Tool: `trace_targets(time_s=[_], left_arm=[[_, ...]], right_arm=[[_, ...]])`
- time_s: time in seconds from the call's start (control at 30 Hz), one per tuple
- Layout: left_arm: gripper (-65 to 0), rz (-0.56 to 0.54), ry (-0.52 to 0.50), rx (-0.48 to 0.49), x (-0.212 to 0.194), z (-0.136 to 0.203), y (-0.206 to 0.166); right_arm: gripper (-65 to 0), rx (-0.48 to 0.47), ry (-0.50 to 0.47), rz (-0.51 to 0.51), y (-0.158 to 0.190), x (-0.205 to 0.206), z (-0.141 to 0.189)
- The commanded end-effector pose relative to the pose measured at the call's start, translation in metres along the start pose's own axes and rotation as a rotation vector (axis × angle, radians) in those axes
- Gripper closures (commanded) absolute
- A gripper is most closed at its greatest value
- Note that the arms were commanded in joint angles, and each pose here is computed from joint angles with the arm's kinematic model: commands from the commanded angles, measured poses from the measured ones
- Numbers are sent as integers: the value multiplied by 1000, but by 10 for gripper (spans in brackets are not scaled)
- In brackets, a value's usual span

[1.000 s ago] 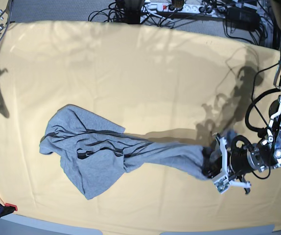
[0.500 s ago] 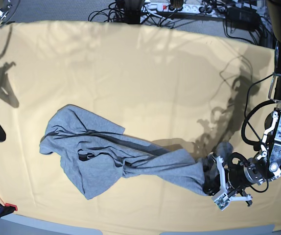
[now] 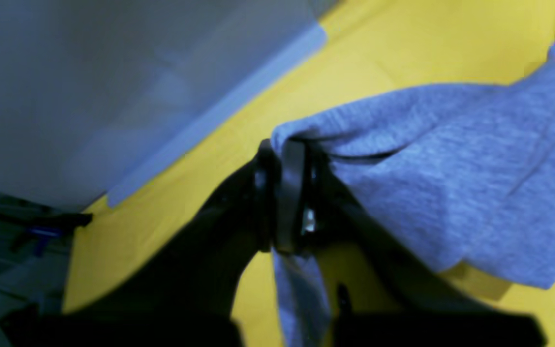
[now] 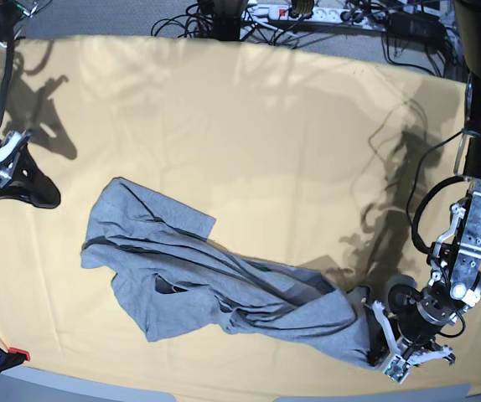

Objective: Layout the t-shirt on the table in an organized manner, then fold the t-shirt properly
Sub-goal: 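Grasp the shirt with the right gripper while the left gripper holds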

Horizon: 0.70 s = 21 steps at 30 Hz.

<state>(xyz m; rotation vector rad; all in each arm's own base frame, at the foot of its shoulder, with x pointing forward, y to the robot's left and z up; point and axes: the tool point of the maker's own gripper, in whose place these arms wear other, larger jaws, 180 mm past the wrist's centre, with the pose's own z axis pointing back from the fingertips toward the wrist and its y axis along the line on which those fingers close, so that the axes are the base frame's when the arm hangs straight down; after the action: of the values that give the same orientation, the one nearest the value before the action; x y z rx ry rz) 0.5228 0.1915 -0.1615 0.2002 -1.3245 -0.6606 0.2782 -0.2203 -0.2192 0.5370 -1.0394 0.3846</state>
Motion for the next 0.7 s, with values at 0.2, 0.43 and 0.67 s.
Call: trace_targets(time_s=[0.2, 0.43, 0.67], left_arm=[[-403, 71, 4, 71, 7, -13, 39], [-403, 119, 156, 195, -24, -8, 62], [-403, 79, 150, 405, -25, 8, 108]], right_arm=[[0, 125, 5, 32, 34, 1, -22], [-289, 373, 94, 72, 98, -14, -70], [-288, 68, 363, 330, 55, -57, -106]])
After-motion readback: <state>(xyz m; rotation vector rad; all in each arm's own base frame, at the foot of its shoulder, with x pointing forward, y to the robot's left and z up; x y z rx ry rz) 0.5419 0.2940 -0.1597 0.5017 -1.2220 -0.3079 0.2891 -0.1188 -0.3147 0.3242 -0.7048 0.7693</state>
